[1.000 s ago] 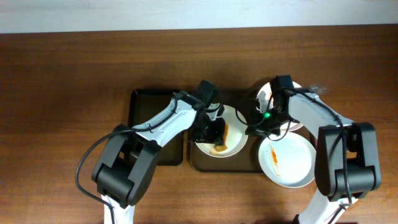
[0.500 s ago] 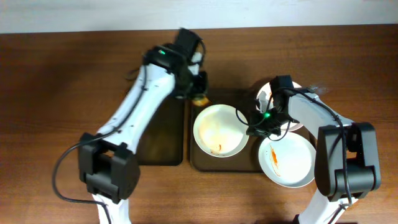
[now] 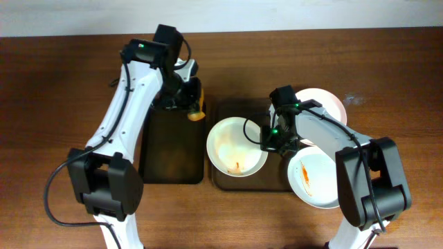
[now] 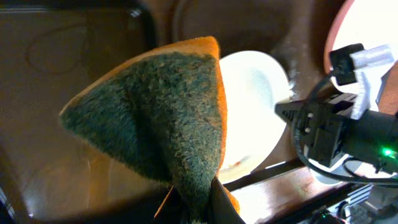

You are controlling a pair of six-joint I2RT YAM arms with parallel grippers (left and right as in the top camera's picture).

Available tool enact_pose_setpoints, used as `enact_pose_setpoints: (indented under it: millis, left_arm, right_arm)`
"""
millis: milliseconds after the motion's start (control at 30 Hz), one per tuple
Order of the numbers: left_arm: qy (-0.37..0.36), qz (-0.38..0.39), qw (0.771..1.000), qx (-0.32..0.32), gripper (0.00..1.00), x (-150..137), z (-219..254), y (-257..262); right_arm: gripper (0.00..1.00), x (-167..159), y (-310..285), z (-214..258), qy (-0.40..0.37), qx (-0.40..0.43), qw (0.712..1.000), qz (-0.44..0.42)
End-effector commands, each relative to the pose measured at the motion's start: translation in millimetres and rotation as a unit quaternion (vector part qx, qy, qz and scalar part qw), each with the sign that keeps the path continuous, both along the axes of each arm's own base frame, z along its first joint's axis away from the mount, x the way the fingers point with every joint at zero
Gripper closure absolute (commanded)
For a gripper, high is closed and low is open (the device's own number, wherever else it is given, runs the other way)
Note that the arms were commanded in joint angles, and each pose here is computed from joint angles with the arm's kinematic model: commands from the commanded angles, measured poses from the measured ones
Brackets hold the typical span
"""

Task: Clean dirty plates on tray and stack at the side

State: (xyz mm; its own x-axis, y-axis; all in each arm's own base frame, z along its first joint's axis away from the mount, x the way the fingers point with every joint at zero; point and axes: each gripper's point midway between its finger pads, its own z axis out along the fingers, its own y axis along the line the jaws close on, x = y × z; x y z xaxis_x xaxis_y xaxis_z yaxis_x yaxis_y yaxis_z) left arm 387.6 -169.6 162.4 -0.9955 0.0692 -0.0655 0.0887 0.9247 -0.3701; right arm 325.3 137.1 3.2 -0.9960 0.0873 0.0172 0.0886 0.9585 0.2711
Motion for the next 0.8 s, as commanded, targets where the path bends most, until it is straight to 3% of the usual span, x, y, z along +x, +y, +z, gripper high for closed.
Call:
enact_pose_setpoints:
  millis: [0, 200, 467, 767]
  left_arm:
    - [0.002, -0.01, 1.0, -0.013, 1.0, -11, -6, -32]
    - [0.034, -0.003, 0.999, 0.002, 1.0, -32, -50, -57]
    - [-0.015, 0.009, 0.999, 0.037, 1.0, -23, -58, -77]
    - [0.013, -0.042, 0.999, 0.018, 1.0, -63, -120, -144]
  right_arm:
    - [0.96, -9, -15, -11, 0.058, -0.016, 0.99, -0.124]
    - [0.96, -2, -23, -7, 0.056, -0.02, 0.982, -0.18]
    - [0.96, 7, -55, 23, -0.007, -0.092, 0.971, -0.221]
    - [0.96, 7, -55, 23, -0.007, -0.091, 0.971, -0.222]
